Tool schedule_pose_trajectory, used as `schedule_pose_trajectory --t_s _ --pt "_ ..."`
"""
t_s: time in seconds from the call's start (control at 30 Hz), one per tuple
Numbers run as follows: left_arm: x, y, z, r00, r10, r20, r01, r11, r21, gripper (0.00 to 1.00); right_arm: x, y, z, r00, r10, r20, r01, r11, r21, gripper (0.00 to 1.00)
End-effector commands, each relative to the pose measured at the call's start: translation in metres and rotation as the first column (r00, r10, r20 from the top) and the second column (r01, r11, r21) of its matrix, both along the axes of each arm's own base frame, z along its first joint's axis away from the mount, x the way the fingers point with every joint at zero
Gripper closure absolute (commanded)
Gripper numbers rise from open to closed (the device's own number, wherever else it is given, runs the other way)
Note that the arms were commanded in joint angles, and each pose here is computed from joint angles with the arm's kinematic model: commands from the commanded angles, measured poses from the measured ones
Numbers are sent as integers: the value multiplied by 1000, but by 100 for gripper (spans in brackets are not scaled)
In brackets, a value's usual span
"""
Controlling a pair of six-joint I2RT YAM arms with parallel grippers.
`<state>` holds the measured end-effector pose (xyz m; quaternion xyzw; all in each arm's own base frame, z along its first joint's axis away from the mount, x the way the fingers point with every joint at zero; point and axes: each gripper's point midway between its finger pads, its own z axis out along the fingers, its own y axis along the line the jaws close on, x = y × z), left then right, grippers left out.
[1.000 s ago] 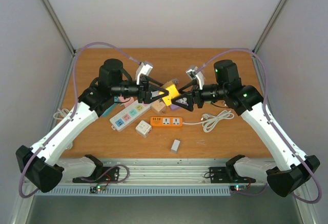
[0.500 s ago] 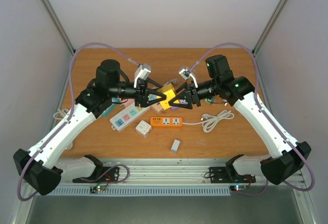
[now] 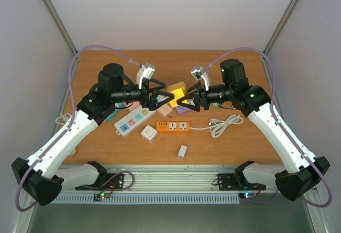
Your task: Insert the plug
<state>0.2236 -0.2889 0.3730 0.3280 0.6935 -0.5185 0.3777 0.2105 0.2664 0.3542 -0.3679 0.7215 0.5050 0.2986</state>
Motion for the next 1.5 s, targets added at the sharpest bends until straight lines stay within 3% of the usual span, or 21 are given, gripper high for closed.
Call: schedule_pose_trajectory --t_s 0.0,0.1,0.2,0.4,0.63,1.0,1.47 --pt "35 32 9 944 329 -2 -329 944 30 1 36 -20 -18 975 -213 56 219 966 -140 77" --pt "54 79 6 810 586 28 -583 799 144 1 54 -43 -50 941 -330 69 335 891 -306 78" --pt "53 118 7 693 718 72 -712 665 225 1 75 -67 -81 901 -420 111 420 778 -468 78" --pt "26 142 13 675 727 126 -735 648 201 0 108 -85 -124 863 -491 119 445 626 -641 79" --pt "23 193 1 499 816 292 -867 463 186 1 133 -83 -162 863 -496 95 403 562 -723 79" --pt "25 187 -10 520 800 301 -854 480 199 1 153 -78 -215 851 -525 27 333 499 -800 80" --pt "27 182 -14 541 787 298 -841 496 218 1 156 -80 -244 841 -541 -1 294 459 -839 80"
